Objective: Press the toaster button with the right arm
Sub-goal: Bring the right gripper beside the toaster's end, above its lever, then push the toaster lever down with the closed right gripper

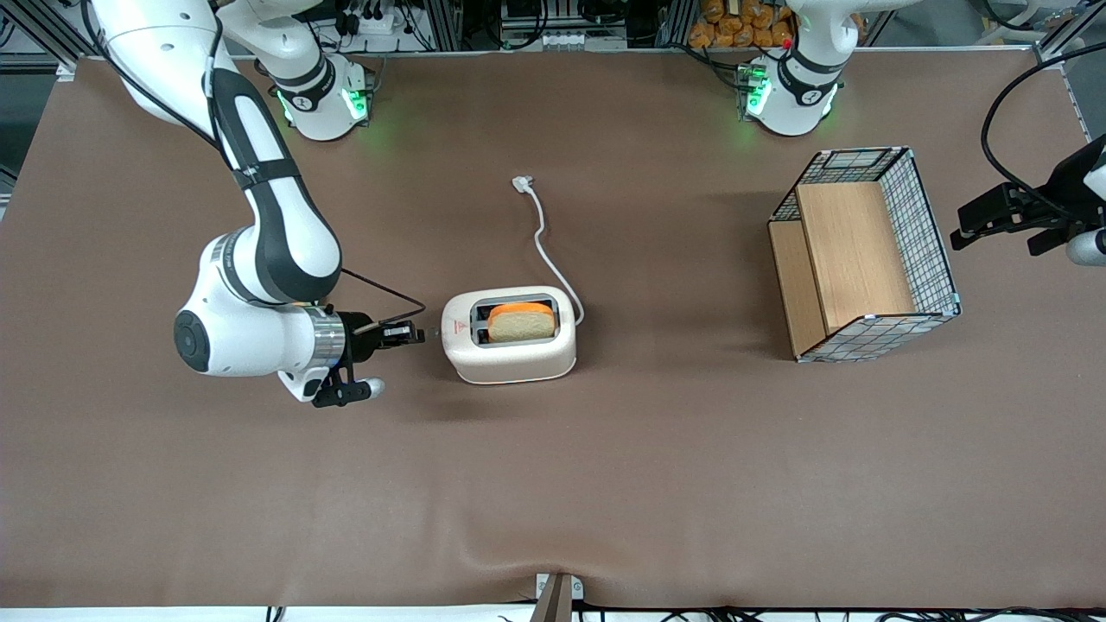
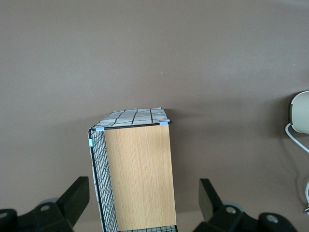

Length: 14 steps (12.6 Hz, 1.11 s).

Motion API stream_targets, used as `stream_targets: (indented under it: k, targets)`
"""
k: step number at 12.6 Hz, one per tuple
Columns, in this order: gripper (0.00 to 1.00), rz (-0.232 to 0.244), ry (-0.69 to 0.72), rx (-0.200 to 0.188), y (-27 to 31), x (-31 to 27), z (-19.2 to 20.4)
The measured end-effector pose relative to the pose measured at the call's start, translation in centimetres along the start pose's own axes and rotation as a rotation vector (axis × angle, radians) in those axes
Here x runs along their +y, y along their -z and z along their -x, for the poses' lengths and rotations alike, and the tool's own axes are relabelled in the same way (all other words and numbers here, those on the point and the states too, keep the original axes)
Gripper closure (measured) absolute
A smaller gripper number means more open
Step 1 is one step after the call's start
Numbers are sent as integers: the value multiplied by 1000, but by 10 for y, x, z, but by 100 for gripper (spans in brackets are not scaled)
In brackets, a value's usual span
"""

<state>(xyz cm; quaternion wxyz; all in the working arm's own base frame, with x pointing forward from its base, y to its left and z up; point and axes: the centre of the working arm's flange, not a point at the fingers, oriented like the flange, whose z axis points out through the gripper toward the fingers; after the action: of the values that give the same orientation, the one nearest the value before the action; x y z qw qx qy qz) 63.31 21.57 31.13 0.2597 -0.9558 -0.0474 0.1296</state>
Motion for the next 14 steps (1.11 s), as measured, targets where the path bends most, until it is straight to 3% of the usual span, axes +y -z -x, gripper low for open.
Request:
stream_targets:
  k: [14]
  targets:
    - [99,-8,-10,-21,-13,1,3]
